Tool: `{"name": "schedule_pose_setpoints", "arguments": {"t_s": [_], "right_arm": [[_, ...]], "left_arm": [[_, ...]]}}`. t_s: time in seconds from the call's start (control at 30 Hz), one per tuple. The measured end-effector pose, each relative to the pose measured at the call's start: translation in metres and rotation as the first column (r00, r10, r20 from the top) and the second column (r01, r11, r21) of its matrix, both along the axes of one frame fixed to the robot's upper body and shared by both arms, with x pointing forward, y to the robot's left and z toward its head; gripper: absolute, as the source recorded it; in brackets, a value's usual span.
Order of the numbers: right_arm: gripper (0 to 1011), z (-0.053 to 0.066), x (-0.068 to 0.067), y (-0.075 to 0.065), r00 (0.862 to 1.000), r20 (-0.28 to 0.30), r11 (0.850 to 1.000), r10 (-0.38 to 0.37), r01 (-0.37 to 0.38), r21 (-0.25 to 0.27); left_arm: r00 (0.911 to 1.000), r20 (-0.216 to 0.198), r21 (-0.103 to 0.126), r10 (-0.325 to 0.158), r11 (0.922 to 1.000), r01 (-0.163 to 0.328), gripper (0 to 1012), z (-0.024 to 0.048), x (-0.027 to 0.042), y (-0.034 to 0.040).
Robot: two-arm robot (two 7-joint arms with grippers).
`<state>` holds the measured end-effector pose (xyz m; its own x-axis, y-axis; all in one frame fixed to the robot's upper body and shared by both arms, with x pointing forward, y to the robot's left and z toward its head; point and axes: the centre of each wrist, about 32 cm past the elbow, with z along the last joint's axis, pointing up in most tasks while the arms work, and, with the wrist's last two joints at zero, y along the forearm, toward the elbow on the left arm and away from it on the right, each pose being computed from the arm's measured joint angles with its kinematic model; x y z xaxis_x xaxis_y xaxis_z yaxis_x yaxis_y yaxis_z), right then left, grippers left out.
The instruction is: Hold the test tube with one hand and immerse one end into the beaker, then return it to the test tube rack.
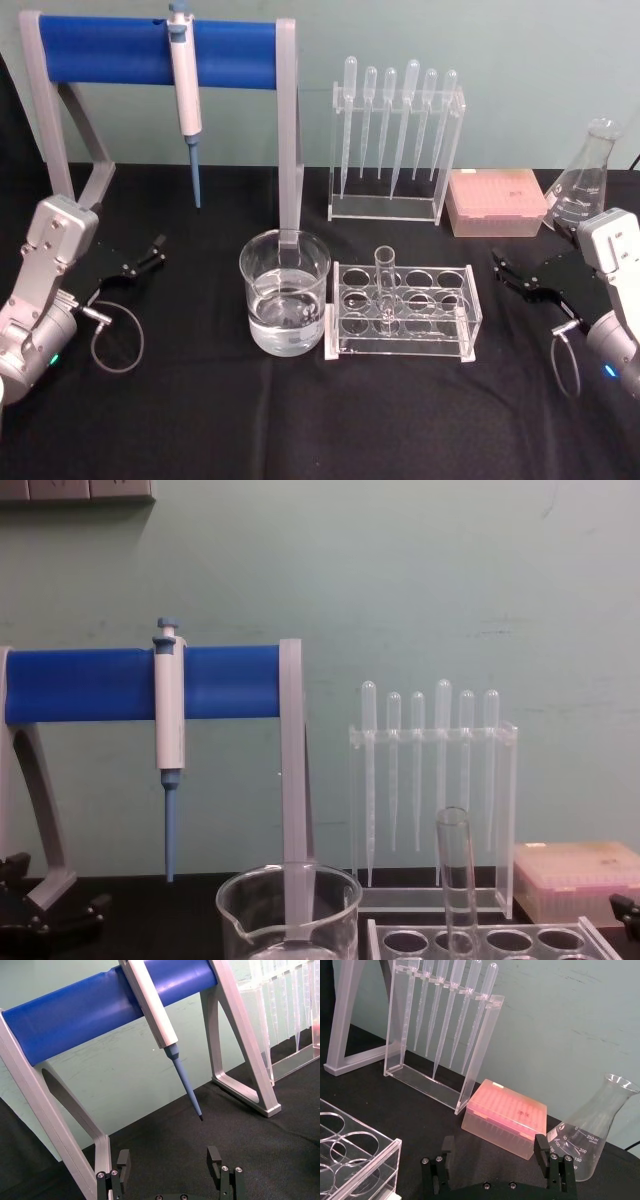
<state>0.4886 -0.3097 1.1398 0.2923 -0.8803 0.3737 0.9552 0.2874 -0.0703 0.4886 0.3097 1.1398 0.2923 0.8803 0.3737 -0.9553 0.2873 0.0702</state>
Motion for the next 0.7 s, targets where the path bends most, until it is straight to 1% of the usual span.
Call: {"name": "schedule_pose_setpoints", "arguments": {"t_s": [0.7], "right_arm": [[1002, 0.0, 0.0, 0.0, 1.0, 0.0, 1.0, 0.0, 0.0, 0.0]], "left_arm": [[1.0, 0.0, 0.0, 0.0, 1.0, 0.0, 1000, 0.0, 0.0, 0.0]]}}
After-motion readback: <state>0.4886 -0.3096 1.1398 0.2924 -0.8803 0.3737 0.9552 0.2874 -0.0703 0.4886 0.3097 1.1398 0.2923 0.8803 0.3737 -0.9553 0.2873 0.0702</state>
